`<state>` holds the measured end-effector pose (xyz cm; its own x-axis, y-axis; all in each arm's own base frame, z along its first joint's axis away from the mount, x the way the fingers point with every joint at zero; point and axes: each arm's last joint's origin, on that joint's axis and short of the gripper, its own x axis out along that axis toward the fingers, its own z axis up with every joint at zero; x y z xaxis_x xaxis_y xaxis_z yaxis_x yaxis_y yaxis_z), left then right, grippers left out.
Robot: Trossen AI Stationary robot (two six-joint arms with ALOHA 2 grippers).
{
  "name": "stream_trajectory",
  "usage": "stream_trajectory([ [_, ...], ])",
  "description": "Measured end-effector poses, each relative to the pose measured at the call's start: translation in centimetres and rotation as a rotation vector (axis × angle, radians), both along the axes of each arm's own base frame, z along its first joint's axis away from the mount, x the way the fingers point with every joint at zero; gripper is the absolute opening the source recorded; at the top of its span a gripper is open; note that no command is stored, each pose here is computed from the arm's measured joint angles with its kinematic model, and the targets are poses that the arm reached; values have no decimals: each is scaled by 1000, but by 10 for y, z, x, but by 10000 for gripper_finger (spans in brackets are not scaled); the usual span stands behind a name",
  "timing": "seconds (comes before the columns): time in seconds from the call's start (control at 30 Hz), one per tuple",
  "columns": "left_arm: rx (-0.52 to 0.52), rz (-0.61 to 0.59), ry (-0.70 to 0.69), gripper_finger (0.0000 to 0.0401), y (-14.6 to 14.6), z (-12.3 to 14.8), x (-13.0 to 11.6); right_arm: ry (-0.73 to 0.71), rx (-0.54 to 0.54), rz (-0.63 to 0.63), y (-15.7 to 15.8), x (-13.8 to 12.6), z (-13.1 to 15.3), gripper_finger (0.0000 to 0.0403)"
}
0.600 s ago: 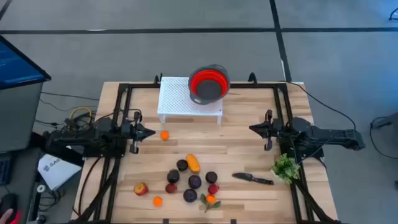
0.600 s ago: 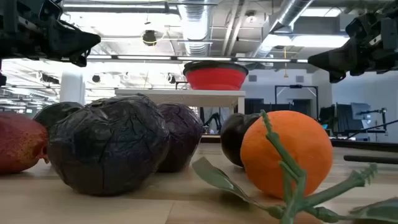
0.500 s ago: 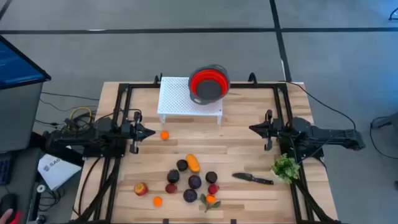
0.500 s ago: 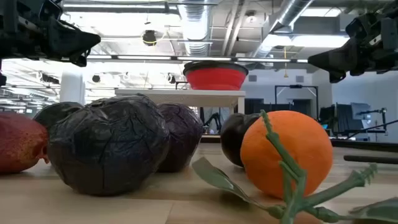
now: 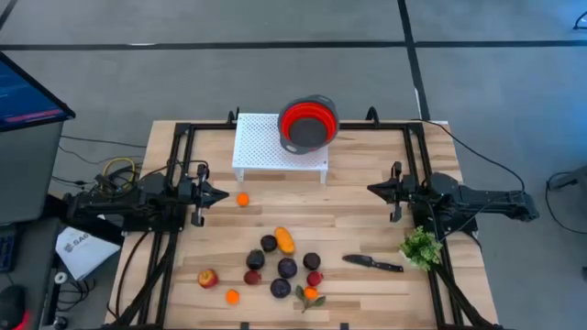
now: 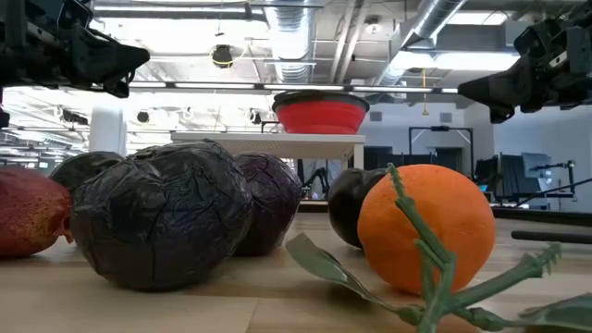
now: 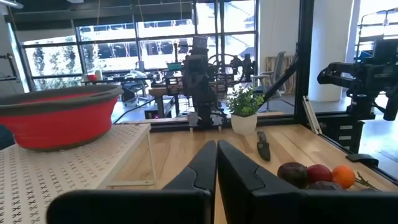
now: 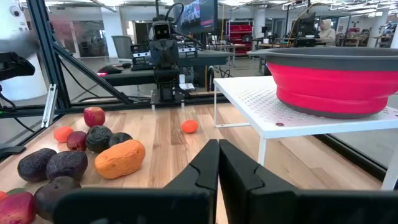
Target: Pick & Place Fruit
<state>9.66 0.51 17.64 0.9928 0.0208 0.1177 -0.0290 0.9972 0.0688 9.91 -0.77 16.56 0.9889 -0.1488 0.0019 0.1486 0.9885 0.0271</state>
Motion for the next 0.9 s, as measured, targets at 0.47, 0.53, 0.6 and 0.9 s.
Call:
stream_trajectory([
  [0.47, 0, 0, 0, 8, 0, 0, 0, 0, 0, 0, 0, 0, 0, 5],
  [0.53, 0, 0, 0, 8, 0, 0, 0, 0, 0, 0, 0, 0, 0, 5],
  [0.6, 0, 0, 0, 8, 0, 0, 0, 0, 0, 0, 0, 0, 0, 5],
  [0.9, 1, 0, -9, 8, 0, 1, 0, -23, 17, 0, 0, 0, 2, 5],
])
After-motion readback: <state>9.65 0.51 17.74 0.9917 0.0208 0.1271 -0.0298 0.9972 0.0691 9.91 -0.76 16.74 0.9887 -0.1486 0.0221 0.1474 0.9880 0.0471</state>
